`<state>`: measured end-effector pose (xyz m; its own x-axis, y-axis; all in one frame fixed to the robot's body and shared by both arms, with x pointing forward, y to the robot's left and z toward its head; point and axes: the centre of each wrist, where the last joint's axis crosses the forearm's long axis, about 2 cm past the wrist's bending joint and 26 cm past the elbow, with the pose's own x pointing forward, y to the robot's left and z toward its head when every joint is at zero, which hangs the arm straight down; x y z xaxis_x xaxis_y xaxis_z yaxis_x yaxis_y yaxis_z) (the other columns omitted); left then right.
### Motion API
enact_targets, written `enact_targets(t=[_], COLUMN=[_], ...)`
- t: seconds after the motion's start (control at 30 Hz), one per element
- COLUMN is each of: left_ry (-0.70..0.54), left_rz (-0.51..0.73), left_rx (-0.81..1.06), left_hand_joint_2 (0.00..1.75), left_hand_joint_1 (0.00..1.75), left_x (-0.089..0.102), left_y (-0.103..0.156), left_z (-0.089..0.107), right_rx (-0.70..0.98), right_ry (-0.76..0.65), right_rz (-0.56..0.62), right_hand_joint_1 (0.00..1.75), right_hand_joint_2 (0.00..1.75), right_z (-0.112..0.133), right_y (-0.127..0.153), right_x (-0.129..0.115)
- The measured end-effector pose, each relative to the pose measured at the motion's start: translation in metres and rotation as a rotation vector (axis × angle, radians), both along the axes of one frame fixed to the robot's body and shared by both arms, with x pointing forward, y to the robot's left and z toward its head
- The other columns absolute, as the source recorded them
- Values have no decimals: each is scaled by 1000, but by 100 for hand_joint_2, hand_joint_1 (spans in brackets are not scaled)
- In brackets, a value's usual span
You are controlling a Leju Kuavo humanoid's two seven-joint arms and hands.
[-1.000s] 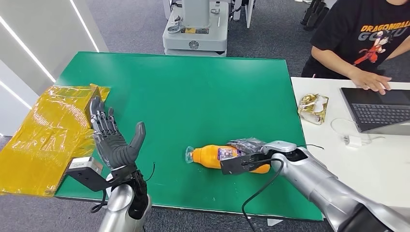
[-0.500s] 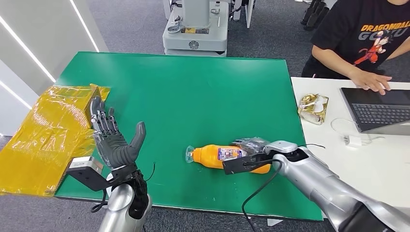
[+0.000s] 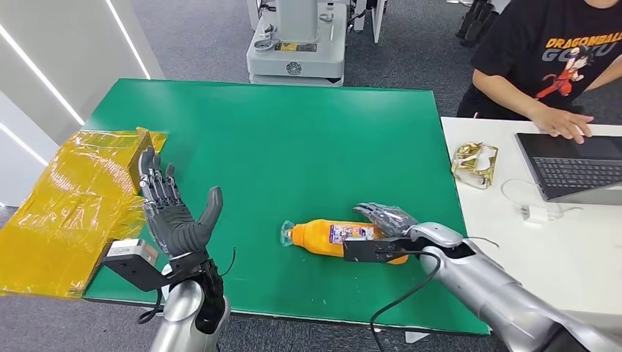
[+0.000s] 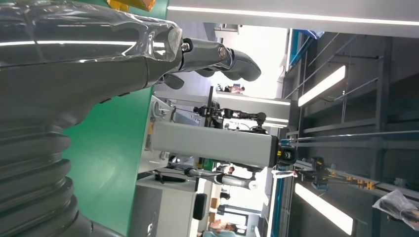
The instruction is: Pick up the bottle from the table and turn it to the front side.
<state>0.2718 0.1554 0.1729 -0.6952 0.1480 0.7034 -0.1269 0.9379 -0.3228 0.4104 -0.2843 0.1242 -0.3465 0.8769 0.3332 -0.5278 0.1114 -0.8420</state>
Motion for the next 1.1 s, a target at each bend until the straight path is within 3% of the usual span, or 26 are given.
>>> enact_targets(t=[0.23,0.4,0.53,1.1], left_ry=[6,7,9,14], left_rz=[15,20,26,34], left_rx=[4,6,6,11], left_hand_joint_2=[175,175,175,175], left_hand_joint_1=[0,0,0,0], left_x=[-1,-1,-1,-4], left_y=[0,0,0,1], left_z=[-1,-1,-1,-3], right_rx=[274,400,448,466], right_ry=[-174,-254,-232,-176], right_rz=[-71,-53,-49,-47], right_hand_joint_1=[0,0,0,0], right_hand_joint_2=[0,0,175,175], right_z=[-1,1,1,-1], right_y=[16,21,23,25], right_x=[-9,-11,-12,-12])
